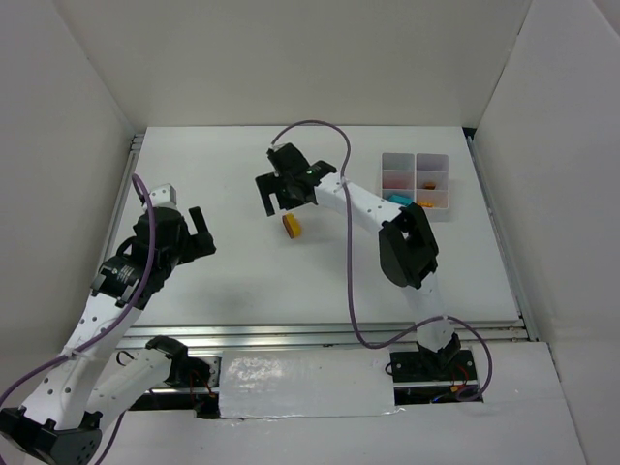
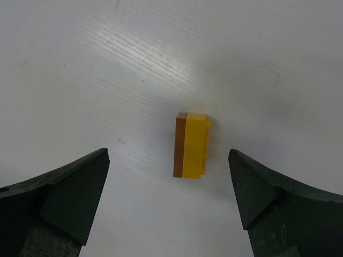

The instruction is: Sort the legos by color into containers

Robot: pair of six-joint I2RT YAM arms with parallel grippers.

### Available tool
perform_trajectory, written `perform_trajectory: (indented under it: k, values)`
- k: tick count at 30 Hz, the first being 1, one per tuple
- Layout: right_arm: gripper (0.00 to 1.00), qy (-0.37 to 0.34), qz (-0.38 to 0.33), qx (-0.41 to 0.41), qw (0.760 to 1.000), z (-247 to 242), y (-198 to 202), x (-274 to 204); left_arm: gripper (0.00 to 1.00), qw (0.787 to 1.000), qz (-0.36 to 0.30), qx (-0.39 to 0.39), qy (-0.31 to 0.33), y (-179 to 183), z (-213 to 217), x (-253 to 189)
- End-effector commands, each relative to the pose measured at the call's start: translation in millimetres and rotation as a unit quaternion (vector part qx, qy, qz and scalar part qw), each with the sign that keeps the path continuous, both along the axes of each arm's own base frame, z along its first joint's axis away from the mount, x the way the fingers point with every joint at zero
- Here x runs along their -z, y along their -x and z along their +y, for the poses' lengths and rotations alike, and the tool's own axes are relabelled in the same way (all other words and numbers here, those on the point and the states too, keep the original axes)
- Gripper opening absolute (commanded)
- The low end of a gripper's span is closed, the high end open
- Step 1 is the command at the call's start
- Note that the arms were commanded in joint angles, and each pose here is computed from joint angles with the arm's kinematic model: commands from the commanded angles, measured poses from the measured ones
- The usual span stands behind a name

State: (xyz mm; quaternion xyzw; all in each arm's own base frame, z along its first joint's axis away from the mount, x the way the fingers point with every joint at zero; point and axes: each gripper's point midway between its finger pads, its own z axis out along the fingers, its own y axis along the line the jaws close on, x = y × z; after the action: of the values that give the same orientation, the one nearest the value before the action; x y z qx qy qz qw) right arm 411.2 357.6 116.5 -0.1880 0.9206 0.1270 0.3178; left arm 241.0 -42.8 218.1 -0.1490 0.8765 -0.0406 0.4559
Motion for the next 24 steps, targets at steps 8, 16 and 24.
perform_trajectory:
  k: [8, 16, 24]
  values:
    - [0.95, 0.037, 0.069, 0.006, 0.997, -16, -2, 62, 1.00, 1.000, -0.025, 0.008, 0.009, -5, -2, -14]
    - [0.52, 0.035, 0.125, -0.010, 0.992, -17, 24, 100, 1.00, 1.000, -0.020, 0.012, 0.010, -5, -4, -12]
    - [0.00, -0.071, 0.087, -0.019, 0.993, -8, 52, 40, 1.00, 0.996, -0.005, 0.057, 0.061, -8, -31, -7]
